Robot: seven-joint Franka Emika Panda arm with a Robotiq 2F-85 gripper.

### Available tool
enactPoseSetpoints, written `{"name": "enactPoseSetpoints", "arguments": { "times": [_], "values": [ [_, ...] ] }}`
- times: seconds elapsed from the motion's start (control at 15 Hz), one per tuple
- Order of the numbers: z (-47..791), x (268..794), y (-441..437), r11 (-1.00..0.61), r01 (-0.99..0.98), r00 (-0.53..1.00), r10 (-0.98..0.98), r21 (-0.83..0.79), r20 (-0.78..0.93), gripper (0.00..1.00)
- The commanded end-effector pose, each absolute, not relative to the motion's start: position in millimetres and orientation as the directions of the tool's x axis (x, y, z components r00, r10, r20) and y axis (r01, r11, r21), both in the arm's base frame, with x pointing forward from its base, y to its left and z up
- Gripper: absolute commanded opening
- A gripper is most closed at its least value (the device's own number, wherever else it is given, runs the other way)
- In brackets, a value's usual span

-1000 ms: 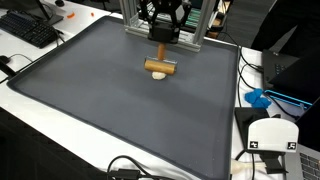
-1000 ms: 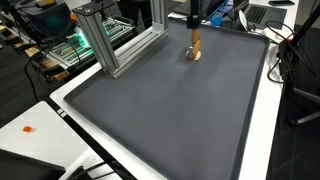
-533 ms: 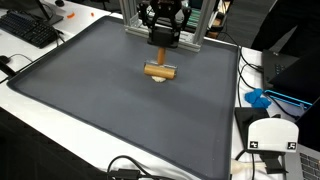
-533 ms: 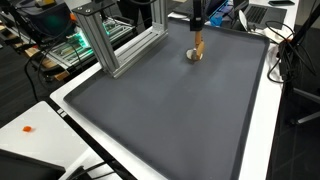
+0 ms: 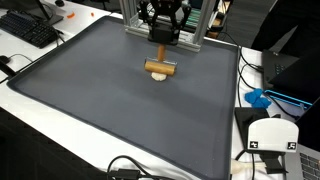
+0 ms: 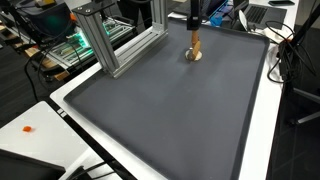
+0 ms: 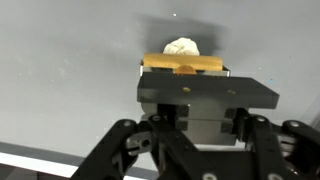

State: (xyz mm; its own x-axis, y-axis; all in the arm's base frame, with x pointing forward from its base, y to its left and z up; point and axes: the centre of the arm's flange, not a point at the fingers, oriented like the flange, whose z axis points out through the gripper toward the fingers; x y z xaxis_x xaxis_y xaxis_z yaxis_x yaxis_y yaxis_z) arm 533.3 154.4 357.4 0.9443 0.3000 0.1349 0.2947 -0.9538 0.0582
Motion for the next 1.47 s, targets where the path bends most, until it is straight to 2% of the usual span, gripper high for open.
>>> {"name": "enactPoseSetpoints", "arguments": {
  "times": [0.0, 0.47, 0.8, 1.4],
  "values": [
    [358.7, 520.8, 151.3, -0.949, 0.305, 0.947, 0.311, 0.078, 0.078, 0.35],
    [357.6, 519.3, 147.4, -0.963, 0.261, 0.963, 0.265, 0.071, 0.049, 0.35],
    [365.7, 527.3, 143.2, -0.992, 0.114, 0.987, 0.119, 0.044, 0.112, 0.35],
    [363.4, 534.5, 142.9, -0.982, -0.187, 0.976, -0.188, -0.013, 0.111, 0.35]
  ]
}}
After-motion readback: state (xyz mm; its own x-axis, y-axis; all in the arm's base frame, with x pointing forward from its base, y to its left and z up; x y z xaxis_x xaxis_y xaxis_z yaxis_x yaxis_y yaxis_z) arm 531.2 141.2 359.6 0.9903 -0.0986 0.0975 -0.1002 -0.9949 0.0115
